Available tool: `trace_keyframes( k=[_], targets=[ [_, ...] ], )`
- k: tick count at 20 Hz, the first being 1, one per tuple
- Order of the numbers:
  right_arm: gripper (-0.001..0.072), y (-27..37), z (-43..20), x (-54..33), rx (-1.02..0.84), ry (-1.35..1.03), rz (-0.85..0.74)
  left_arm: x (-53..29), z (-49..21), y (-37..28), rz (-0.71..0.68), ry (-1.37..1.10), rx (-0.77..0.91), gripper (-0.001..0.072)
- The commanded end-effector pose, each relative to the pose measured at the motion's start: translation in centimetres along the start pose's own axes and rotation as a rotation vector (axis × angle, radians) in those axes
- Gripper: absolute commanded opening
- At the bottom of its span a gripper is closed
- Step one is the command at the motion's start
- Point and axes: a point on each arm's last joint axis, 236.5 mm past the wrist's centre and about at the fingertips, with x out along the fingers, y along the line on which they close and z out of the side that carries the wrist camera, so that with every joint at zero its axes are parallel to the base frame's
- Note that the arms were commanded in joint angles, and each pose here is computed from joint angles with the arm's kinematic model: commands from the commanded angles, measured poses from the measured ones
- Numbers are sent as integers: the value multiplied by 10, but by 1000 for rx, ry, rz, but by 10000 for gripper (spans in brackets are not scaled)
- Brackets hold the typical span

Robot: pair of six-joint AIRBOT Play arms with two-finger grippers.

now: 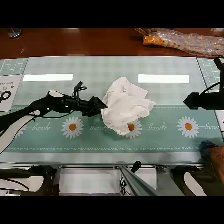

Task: Fold the shirts.

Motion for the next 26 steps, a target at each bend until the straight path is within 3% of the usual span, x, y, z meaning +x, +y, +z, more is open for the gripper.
trace_keyframes(
  k=[1, 3, 4, 8, 9, 13, 16, 26],
  targets=[
    [424, 3, 0, 0, 20, -1, 14, 13, 3, -5, 3, 1, -30, 350],
    [424, 3, 0, 0, 23, 0, 14, 15, 9, -8, -1, -21, -32, 93],
    [424, 3, 0, 0, 23, 0, 14, 14, 11, -9, -3, -26, -26, 28],
    [407, 9, -15, 13, 42, 55, 47, 11, 5, -12, -20, 7, -25, 28],
    [412, 21, -24, 24, 68, 91, 107, 11, 2, -13, -26, 19, -14, 28],
    [546, 92, -42, 68, 246, 175, 468, 10, -7, -19, -49, 57, 4, 28],
    [549, 108, -22, 88, 333, 119, 580, 9, -17, -25, -70, 98, 5, 28],
    [547, 94, -14, 148, 414, 103, 560, -17, -4, -33, -114, 73, -5, 28]
  ],
)
